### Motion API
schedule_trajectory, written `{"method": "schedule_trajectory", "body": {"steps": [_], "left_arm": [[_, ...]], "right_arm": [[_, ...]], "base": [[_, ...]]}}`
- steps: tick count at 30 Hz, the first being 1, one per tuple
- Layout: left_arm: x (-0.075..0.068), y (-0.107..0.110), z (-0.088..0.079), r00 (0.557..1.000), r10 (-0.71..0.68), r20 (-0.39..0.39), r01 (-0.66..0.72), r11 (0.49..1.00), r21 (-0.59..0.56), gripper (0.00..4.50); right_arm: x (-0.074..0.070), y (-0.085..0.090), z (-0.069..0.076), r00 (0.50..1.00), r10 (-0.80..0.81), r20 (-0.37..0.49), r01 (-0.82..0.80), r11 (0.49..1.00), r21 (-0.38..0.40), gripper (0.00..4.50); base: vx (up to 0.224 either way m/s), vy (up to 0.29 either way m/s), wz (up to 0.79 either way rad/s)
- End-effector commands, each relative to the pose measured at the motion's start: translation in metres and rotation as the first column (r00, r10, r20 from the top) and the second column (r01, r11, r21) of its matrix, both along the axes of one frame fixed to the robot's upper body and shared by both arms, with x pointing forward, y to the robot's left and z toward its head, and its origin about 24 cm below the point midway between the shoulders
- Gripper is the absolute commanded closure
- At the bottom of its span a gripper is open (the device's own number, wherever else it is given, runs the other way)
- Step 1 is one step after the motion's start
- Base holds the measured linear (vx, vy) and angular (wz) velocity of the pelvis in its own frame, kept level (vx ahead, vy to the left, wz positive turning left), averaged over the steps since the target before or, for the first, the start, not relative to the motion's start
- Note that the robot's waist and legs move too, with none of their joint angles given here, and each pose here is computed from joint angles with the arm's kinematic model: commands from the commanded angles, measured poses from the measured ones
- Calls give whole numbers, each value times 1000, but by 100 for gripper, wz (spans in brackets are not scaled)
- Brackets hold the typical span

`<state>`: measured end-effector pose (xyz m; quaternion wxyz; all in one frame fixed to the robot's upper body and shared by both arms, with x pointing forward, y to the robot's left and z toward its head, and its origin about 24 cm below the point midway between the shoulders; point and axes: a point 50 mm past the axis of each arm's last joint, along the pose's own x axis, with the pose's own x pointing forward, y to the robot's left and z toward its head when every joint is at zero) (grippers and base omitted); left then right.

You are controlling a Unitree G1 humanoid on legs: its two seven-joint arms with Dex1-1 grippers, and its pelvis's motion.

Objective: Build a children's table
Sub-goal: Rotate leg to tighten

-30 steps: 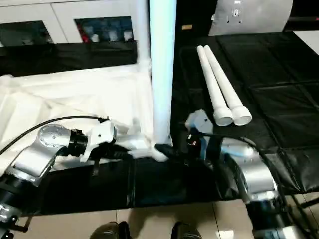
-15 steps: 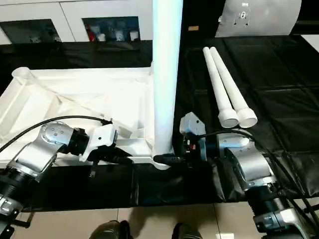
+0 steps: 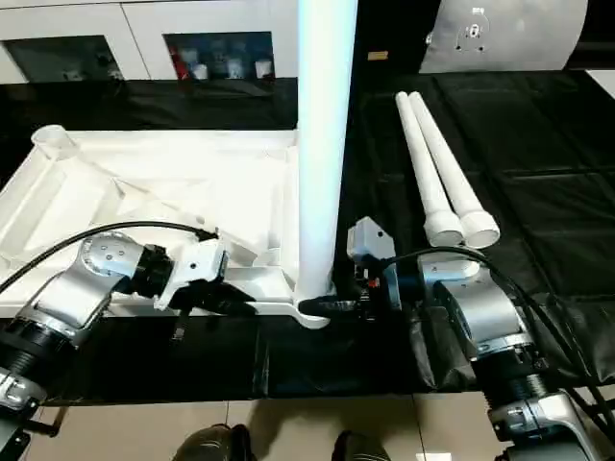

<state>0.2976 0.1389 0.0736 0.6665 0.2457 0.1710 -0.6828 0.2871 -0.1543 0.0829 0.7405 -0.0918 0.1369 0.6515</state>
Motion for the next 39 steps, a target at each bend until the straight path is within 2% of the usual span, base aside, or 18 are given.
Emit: {"method": "schedule_trajectory", "body": {"steps": [1, 5, 8, 9, 11, 13, 14, 16, 18, 20, 21, 24, 27, 31, 35, 36, 37, 39], "left_arm": [[1, -5, -1, 1000, 27, -11, -27, 1000, -5, 450], [5, -12, -1, 991, 131, -9, -131, 990, -49, 450], [11, -28, 1, 960, 277, -24, -278, 953, -120, 450], [12, -32, 1, 950, 312, -28, -312, 940, -134, 450], [18, -57, 5, 889, 453, -62, -456, 868, -198, 450], [18, -58, 5, 886, 460, -63, -463, 863, -201, 450], [20, -63, 7, 866, 496, -70, -498, 840, -215, 450], [27, -80, 13, 803, 590, -86, -590, 765, -258, 450], [30, -96, 18, 766, 637, -85, -632, 724, -276, 450], [30, -96, 18, 766, 637, -85, -632, 724, -276, 450], [29, -104, 19, 770, 635, -54, -625, 736, -259, 450], [28, -104, 18, 786, 617, -24, -604, 760, -238, 450], [26, -93, 14, 799, 601, 0, -589, 782, -206, 450], [25, -80, 9, 805, 593, 17, -582, 794, -175, 450], [23, -60, 2, 824, 566, 32, -557, 819, -135, 450], [23, -60, 2, 824, 566, 32, -557, 819, -135, 450], [21, -50, -1, 836, 548, 33, -541, 833, -117, 450], [20, -45, -2, 845, 533, 39, -527, 843, -107, 450]], "right_arm": [[-10, 9, -11, 997, 7, -78, -4, 999, 36, 189], [-18, 17, -20, 990, -64, -128, 75, 994, 81, 189], [-19, 35, -33, 960, -243, -136, 257, 961, 101, 189], [-18, 40, -36, 945, -296, -142, 311, 945, 102, 189], [-14, 64, -49, 847, -493, -198, 519, 848, 107, 189], [-13, 65, -49, 842, -501, -201, 527, 843, 107, 189], [-11, 70, -50, 811, -543, -219, 573, 813, 107, 189], [1, 83, -51, 664, -692, -282, 737, 669, 95, 189], [10, 94, -49, 528, -784, -327, 841, 538, 68, 193], [10, 94, -49, 528, -784, -327, 841, 538, 68, 195], [17, 100, -44, 463, -826, -321, 882, 466, 72, 140], [19, 101, -40, 454, -839, -300, 889, 448, 92, 120], [19, 89, -42, 426, -863, -271, 904, 418, 89, 81], [19, 75, -43, 418, -877, -237, 908, 406, 102, 60], [17, 51, -37, 453, -875, -172, 889, 429, 158, 29], [17, 51, -37, 453, -875, -172, 889, 429, 158, 17], [14, 38, -32, 488, -865, -119, 866, 463, 189, 8], [12, 32, -30, 513, -853, -93, 849, 488, 203, 2]], "base": [[0, 0, 0], [0, 0, 0], [0, 0, 0], [0, 0, 0], [0, 0, 0], [0, 0, 0], [0, 0, 0], [0, 0, 0], [0, 0, 0], [0, 0, 0], [0, 0, 0], [0, 0, 0], [0, 0, 0], [0, 0, 0], [0, 0, 0], [0, 0, 0], [0, 0, 0], [0, 0, 0]]}}
